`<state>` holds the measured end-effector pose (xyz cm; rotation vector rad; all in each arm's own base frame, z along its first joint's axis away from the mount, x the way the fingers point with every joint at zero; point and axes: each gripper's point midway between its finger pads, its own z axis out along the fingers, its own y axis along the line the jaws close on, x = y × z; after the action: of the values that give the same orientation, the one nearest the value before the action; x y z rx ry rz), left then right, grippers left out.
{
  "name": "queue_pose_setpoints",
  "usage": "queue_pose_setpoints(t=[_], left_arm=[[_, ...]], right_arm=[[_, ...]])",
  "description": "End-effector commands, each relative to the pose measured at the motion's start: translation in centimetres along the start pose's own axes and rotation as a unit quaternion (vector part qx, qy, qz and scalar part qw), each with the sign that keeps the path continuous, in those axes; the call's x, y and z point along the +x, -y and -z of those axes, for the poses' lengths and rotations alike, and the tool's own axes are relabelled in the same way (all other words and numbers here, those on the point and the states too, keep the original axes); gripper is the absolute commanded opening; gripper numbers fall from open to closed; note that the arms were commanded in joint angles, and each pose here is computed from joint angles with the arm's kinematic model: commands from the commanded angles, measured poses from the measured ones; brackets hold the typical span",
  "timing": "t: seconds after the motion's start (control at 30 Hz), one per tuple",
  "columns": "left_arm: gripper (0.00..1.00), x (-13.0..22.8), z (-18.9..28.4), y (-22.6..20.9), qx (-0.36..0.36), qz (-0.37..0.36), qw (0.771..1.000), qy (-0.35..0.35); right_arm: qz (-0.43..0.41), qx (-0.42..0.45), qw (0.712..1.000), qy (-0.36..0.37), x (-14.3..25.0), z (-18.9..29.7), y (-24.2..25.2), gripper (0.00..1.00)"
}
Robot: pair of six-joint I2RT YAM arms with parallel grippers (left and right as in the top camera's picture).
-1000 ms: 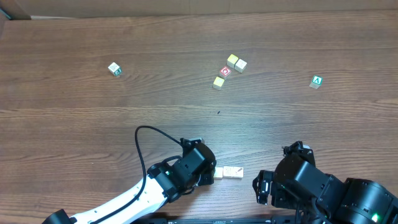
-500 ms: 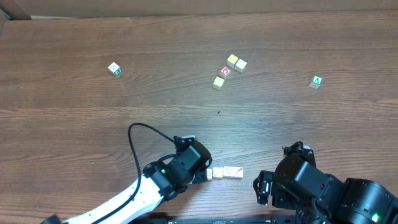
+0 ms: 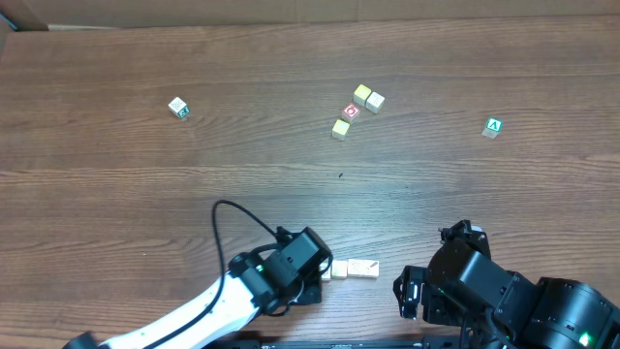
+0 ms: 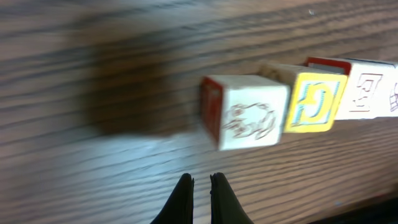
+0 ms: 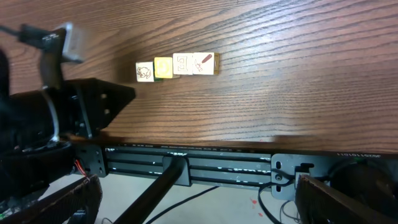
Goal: Flip 4 blocks
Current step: 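Lower the frog block beside the yellow-bordered block and release it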
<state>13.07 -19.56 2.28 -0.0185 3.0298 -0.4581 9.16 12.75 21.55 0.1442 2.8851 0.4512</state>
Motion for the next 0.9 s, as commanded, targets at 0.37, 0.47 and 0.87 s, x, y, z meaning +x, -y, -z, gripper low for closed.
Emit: queue_pose_setpoints(t=[0.37,0.47,0.87], left_arm=[[0.04,0.6,-2.0,0.2,0.015,0.047,0.997,-0.061],[0.04,0.3,-2.0,0.5,0.022,0.045,0.997,-0.055],[0.04,-0.5,-2.1,1.2,0.035,0.053,0.997,-0.038]], right_arm=[[0.007,-0.013,1.0,-0.002,0.1,0.4,-0.5,1.0],[0.007,-0.013,1.0,-0.003,0.1,0.4,-0.5,1.0],[0.007,-0.013,1.0,-0.003,0.1,0.4,-0.4,1.0]])
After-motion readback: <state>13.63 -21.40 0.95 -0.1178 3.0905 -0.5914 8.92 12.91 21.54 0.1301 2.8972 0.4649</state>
